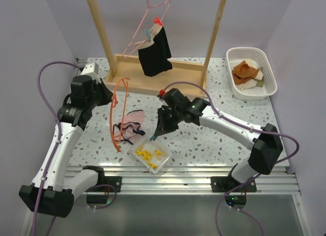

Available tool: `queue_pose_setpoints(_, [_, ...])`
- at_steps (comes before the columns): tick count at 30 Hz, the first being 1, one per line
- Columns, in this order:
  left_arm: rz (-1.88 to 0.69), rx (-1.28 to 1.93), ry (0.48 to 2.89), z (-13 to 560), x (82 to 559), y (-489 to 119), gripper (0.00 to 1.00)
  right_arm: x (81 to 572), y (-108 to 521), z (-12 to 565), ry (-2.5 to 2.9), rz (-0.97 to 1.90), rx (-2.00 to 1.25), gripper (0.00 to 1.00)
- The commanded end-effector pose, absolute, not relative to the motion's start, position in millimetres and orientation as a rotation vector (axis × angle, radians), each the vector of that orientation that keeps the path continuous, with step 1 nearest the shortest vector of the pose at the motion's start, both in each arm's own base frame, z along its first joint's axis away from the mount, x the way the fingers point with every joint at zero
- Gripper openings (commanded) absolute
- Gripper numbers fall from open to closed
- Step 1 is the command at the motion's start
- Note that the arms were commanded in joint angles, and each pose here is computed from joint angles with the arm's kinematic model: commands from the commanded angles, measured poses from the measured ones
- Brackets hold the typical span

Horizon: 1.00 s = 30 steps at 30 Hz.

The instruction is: Remove the underwear clipped to the hanger

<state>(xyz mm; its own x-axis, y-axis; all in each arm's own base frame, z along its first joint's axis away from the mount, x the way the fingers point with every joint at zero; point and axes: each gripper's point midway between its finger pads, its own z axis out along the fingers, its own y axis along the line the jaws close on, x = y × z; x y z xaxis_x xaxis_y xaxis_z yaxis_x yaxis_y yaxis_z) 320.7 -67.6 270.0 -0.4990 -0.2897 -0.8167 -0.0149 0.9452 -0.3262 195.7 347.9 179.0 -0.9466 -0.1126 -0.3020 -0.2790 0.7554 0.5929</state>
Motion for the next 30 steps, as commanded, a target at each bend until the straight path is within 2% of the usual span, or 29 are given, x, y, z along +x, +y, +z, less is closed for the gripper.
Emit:
queue_pose_setpoints(1, [-0.316,-0.22,2.068,270.8,307.4,-61.0,0.0,152.1,310.9,145.1,2.818,0.728,-0.576,0.0])
queue_pose_setpoints(9, [-0.463,-0.16,2.127,257.1,284.0,-82.7,0.0,125.3,330.5,121.6,2.84,0.623,-0.805,0.01])
queue_pose_setpoints(11, [-0.498,-0.137,2.135,257.4,278.1,-87.6,0.0,124.5,338.3,125.1,2.83,0.647,-0.829,0.08])
queue_pose_setpoints(12, [-0.531,-0.113,2.146,256.2,274.4,-93.1,0.0,123.4,341.6,123.2,2.833,0.65,-0.843,0.18])
queue_pose_setpoints(13, [-0.548,-0.101,2.149,256.6,270.8,-95.5,0.0,123.2,346.9,128.7,2.824,0.686,-0.859,0.33])
queue_pose_setpoints(15, [-0.606,-0.065,2.172,253.7,262.1,-103.7,0.0,122.4,352.7,134.2,2.812,0.72,-0.879,0.5])
queue_pose_setpoints(16, [-0.621,-0.056,2.176,254.4,258.4,-105.9,0.0,123.0,356.7,142.0,2.797,0.748,-0.892,0.62])
queue_pose_setpoints(18, [-0.651,-0.04,2.189,254.8,249.9,-109.0,0.0,120.9,359.1,154.3,2.782,0.788,-0.898,0.76])
queue_pose_setpoints(20, [-0.666,-0.024,2.189,258.6,242.0,-110.6,0.0,124.0,362.2,177.4,2.726,0.839,-0.887,0.98])
queue_pose_setpoints(25, [-0.739,0.044,2.193,274.2,222.6,-119.2,0.0,152.9,334.7,246.8,2.548,0.85,-0.775,0.98])
queue_pose_setpoints(28, [-0.853,0.112,2.176,287.1,208.2,-133.2,0.0,197.9,281.1,273.2,2.467,0.659,-0.606,0.98])
queue_pose_setpoints(30, [-1.036,0.18,2.162,292.0,192.3,-153.0,0.0,221.5,237.2,290.7,2.395,0.526,-0.51,0.99])
